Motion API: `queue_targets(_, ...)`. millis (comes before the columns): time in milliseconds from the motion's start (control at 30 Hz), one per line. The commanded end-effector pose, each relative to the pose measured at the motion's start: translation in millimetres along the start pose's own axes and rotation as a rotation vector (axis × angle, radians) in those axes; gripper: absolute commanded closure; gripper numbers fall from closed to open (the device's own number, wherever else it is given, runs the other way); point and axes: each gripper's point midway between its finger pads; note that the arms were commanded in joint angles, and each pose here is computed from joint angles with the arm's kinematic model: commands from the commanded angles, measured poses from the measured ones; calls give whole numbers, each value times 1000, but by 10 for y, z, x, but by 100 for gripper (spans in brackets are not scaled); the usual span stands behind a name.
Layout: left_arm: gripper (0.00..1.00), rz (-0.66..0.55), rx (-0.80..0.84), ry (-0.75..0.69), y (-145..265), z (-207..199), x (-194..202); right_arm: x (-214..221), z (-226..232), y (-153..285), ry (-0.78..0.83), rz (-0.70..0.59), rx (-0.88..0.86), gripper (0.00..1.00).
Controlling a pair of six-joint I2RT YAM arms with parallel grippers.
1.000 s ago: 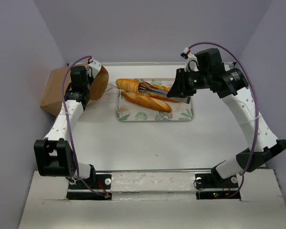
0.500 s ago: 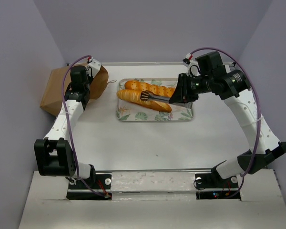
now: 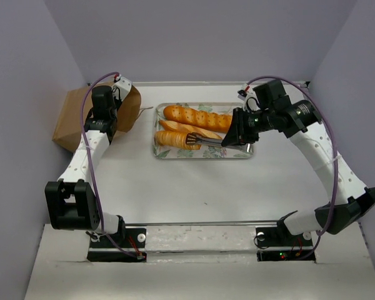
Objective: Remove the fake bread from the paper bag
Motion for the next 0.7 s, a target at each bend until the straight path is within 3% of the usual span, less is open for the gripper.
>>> queue_targets(0,100,44,-78,22,53,258,107,-97,235,97,36,-64,-130,99)
queue_targets(233,100,32,-63,41,49,228,83,-179,-309,-16,-72,-121,15,99)
queue_targets(367,100,25,-59,45,54,222,72,-304,-629,-5,-114,-196,130,85)
queue_targets(533,100,34,-39,41,68,177,98,-220,-859,-112,-137,-167,199,74)
queue_targets(667,100,33,-34,47,75,163,102,-214,-954,-133,-146,-170,237,57)
Point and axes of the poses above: each gripper's point midway between its finger pads, its own y axis back along the fingers, its own z axis along the line the jaws close on, x = y × z, and after that the axes turned 15 degrees about -y, right-handed
